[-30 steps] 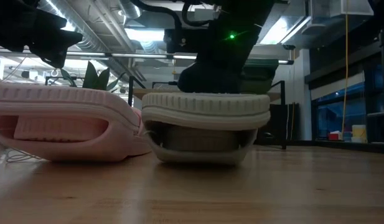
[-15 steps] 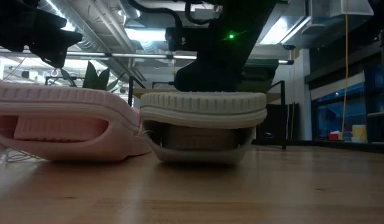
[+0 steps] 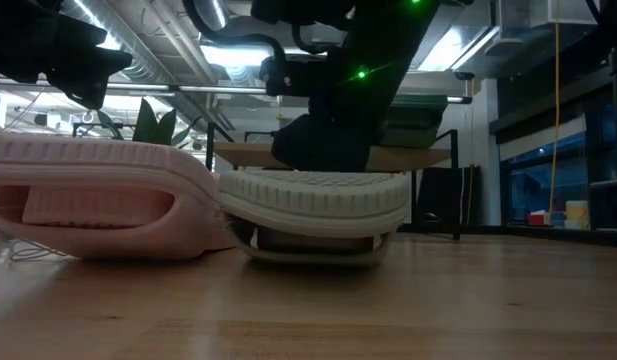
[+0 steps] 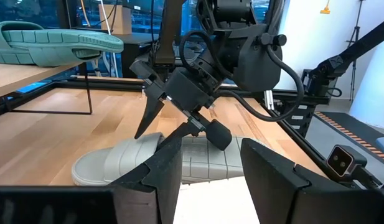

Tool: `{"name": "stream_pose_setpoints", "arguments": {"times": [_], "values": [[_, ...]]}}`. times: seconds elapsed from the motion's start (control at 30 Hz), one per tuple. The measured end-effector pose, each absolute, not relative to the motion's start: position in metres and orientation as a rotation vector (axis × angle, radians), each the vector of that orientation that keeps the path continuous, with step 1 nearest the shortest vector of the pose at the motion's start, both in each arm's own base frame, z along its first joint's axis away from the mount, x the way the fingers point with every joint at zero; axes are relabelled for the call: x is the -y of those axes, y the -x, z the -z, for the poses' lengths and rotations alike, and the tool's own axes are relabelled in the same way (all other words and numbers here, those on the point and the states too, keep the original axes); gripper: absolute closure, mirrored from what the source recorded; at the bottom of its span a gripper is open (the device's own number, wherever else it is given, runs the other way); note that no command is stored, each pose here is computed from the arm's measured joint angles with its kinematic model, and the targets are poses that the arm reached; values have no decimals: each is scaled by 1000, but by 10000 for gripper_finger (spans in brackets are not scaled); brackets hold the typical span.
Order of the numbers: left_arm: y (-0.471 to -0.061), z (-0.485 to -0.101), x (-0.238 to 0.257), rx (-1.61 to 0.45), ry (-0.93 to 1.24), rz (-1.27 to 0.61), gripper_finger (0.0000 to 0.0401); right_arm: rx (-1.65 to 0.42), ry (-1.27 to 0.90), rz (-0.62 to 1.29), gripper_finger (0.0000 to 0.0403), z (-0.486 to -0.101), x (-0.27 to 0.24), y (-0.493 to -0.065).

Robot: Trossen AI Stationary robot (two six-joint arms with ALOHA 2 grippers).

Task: Pick and place slides into the shelf
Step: Put the pair of gray slides on the shelf

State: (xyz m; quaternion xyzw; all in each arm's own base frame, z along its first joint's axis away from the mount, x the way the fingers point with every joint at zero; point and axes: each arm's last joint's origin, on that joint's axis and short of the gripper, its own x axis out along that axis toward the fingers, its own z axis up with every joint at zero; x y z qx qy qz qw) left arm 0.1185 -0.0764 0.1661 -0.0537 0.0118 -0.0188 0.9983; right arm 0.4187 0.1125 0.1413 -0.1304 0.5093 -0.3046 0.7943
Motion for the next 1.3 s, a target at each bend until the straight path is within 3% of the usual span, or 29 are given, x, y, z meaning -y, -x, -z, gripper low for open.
{"name": "stream_pose_setpoints", "arguments": {"times": [0.5, 0.6, 0.87, 1.3], "values": [[-119, -166, 76, -23, 107, 38, 244, -1100, 281, 672, 245, -140, -105, -421], [-119, -166, 76, -24, 107, 38, 244, -1101, 280, 670, 272, -140, -105, -421], [-118, -166, 76, -24, 107, 38, 244, -1102, 272, 662, 388, -139, -104, -422], [-119, -166, 76, -24, 107, 38, 244, -1104, 289, 650, 390, -139, -105, -422]]}}
